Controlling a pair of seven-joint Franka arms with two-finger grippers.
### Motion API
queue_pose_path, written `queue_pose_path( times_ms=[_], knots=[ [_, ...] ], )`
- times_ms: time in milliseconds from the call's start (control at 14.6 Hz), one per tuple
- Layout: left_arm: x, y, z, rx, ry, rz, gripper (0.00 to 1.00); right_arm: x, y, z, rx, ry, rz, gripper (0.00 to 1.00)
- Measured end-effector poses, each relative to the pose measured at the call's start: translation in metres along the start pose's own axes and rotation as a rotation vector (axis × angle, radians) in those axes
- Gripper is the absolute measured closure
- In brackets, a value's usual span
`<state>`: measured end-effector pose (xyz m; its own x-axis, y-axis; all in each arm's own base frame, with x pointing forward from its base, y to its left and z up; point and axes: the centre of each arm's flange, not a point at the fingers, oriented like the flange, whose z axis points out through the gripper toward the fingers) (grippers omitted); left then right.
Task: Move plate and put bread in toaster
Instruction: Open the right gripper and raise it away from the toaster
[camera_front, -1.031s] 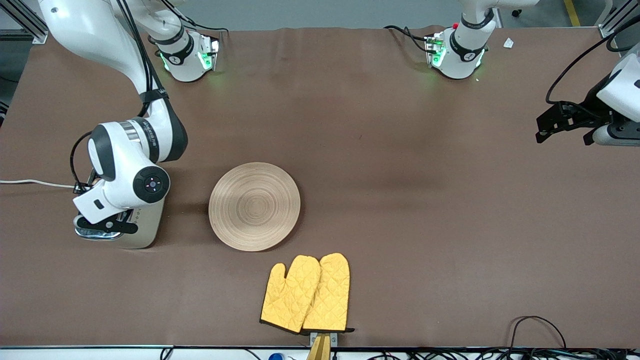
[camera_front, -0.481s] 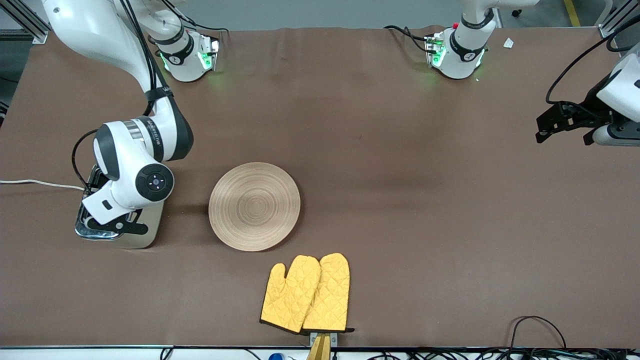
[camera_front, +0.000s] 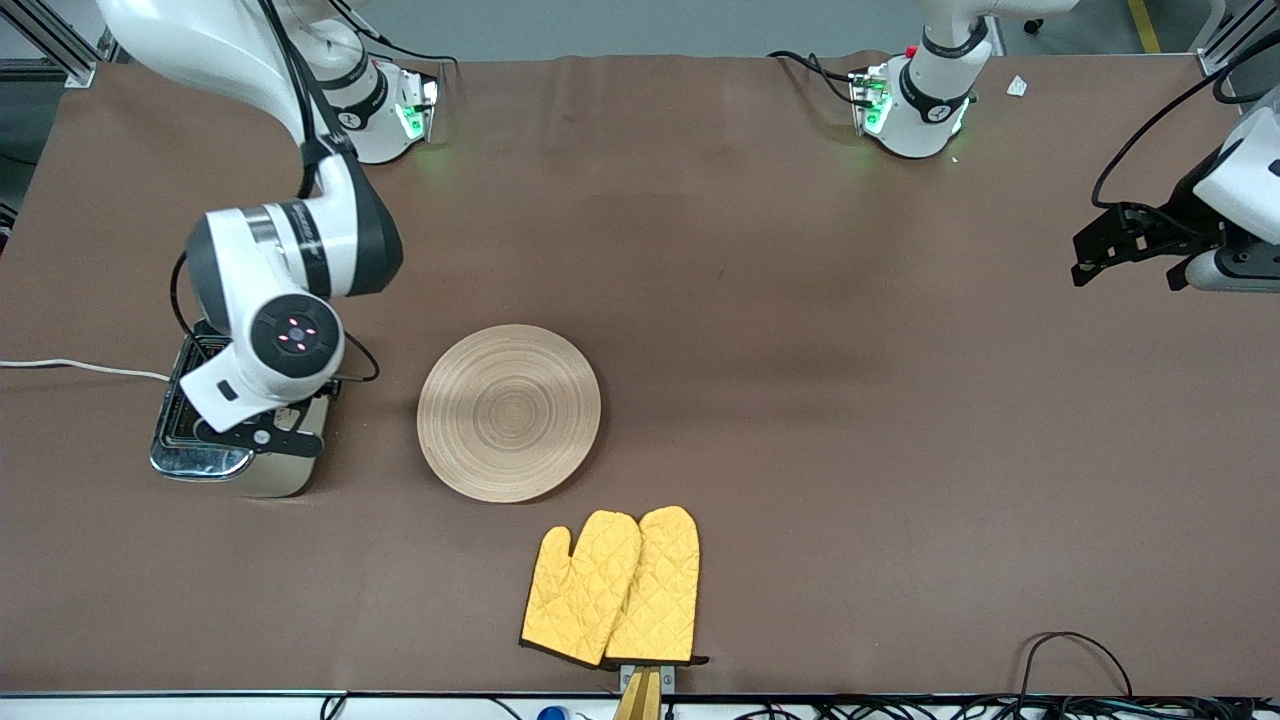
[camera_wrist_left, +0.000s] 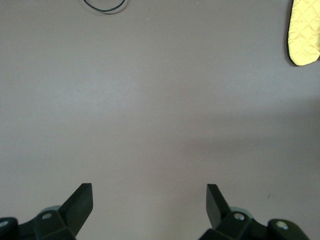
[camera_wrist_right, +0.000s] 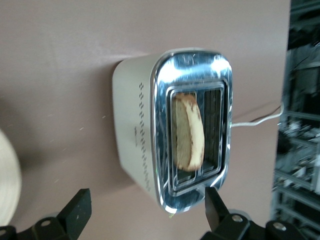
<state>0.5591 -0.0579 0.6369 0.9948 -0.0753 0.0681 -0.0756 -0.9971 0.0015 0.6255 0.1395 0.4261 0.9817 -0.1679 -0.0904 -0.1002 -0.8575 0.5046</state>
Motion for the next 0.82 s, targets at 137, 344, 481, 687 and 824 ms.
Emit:
queue_pose_path(
  times_ms=[137, 344, 481, 687, 824],
  knots=[
    [0.0, 0.0, 0.0, 0.0, 0.0, 0.0, 0.0, -0.01, 0.022, -0.024, 0.084, -0.027, 0.037, 0.0],
    [0.0, 0.0, 0.0, 0.0, 0.0, 0.0, 0.0, -0.024, 0.068, -0.056, 0.193, -0.042, 0.1, 0.0],
    [0.0, 0.0, 0.0, 0.0, 0.0, 0.0, 0.0, -0.034, 0.104, -0.071, 0.244, -0.043, 0.126, 0.0],
    [0.0, 0.0, 0.0, 0.0, 0.0, 0.0, 0.0, -0.052, 0.151, -0.092, 0.297, -0.026, 0.081, 0.0],
    [0.0, 0.0, 0.0, 0.0, 0.0, 0.0, 0.0, -0.06, 0.185, -0.094, 0.384, -0.024, 0.027, 0.0]
  ],
)
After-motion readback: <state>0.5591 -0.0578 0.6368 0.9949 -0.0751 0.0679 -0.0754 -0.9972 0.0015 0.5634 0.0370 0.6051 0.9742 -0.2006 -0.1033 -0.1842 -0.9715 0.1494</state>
